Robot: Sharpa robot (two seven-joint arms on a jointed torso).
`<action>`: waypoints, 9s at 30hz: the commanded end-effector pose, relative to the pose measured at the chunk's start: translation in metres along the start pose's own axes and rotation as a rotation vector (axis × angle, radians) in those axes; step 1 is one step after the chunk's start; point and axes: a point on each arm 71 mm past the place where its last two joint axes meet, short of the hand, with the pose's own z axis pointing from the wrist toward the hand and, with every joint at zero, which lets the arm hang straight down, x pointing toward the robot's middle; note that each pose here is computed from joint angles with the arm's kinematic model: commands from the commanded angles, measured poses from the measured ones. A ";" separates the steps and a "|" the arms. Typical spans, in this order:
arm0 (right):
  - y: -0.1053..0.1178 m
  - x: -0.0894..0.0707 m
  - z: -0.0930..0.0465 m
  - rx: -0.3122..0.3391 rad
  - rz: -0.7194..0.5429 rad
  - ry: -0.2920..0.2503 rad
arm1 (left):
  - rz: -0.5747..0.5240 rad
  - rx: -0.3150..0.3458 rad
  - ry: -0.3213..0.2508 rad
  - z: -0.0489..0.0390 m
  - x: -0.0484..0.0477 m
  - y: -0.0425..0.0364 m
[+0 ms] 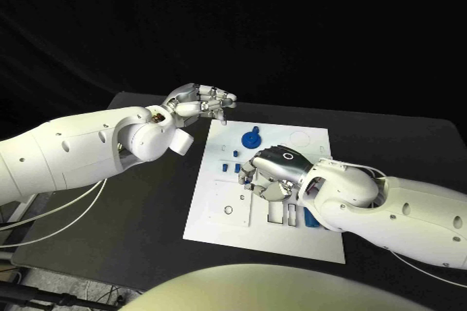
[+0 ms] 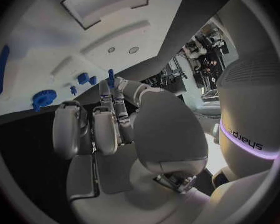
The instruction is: Assemble the parts on the task board
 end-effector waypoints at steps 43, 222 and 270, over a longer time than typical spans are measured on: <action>-0.001 0.031 0.002 -0.014 0.035 -0.005 | -0.007 0.006 0.034 0.0078 0.0086 -0.0011; -0.072 -0.024 -0.059 0.255 -0.128 0.018 | 0.000 -0.016 0.012 0.0058 -0.0003 0.0021; 0.043 0.014 0.011 -0.073 0.038 0.047 | -0.005 -0.013 0.026 0.0112 0.0065 0.0026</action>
